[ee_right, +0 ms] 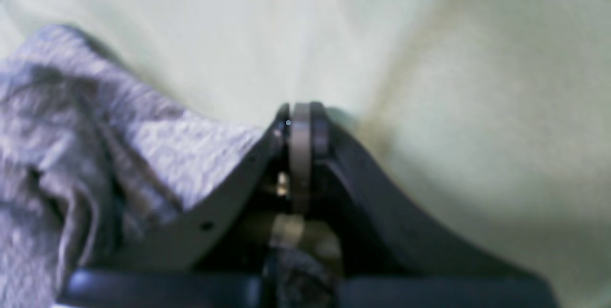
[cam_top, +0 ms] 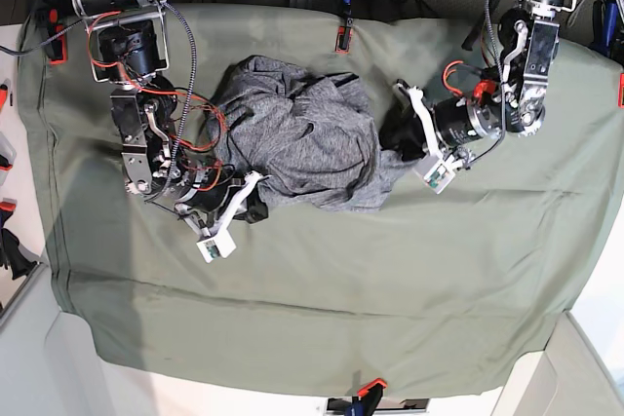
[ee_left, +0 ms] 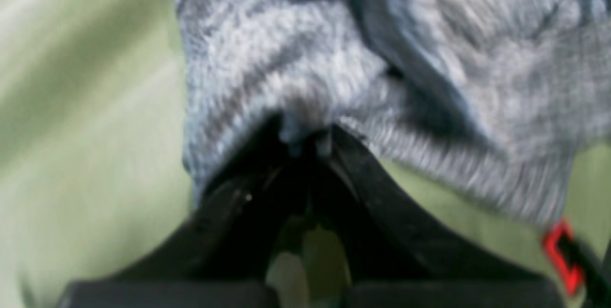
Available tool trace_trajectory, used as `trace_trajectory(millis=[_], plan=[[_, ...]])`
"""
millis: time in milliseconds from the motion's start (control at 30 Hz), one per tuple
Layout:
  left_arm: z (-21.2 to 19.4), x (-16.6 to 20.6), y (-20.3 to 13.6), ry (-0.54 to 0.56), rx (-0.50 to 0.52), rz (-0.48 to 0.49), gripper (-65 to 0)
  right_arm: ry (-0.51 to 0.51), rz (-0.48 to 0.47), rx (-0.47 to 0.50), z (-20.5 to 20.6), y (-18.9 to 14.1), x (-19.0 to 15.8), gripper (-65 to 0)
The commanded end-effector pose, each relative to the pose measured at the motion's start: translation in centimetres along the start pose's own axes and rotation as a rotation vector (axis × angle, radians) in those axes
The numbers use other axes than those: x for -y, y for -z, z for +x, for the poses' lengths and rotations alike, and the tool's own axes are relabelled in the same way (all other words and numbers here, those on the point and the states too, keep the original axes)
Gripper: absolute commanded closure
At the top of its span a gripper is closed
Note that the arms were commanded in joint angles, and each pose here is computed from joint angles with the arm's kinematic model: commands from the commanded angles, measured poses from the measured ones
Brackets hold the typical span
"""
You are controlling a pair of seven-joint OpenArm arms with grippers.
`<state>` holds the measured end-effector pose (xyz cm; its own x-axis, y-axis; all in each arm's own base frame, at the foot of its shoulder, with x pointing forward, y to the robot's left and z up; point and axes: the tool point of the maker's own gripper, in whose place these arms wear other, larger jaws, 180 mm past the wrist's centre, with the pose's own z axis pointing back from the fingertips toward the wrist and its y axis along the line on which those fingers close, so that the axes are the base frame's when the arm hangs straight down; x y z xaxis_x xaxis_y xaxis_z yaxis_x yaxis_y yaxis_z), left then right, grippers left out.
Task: Fold the T-shirt properly
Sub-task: 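Press the bundle's sides inward with both grippers, compacting it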
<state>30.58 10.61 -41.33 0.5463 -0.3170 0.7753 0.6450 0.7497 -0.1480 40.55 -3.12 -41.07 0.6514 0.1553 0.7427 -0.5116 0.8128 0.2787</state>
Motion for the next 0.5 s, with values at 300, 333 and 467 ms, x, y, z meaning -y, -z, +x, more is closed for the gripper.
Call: trace_trajectory(millis=[300,333,467], plan=[[5.8,-1.4,5.3,-0.110,0.085,0.001,-1.6,-0.032,0.030,0.043,-0.7,-2.3,-2.3,0.0],[6.5,-1.2,5.9,-0.120,0.094,-0.009,-1.6,-0.032,0.032,0.047,-1.1,-2.5,-2.6,0.0],[9.0,-0.1,8.4,-0.161,0.105,-0.055,-1.6,0.001,0.072,0.065,-2.6,-3.4,-4.8,0.0]])
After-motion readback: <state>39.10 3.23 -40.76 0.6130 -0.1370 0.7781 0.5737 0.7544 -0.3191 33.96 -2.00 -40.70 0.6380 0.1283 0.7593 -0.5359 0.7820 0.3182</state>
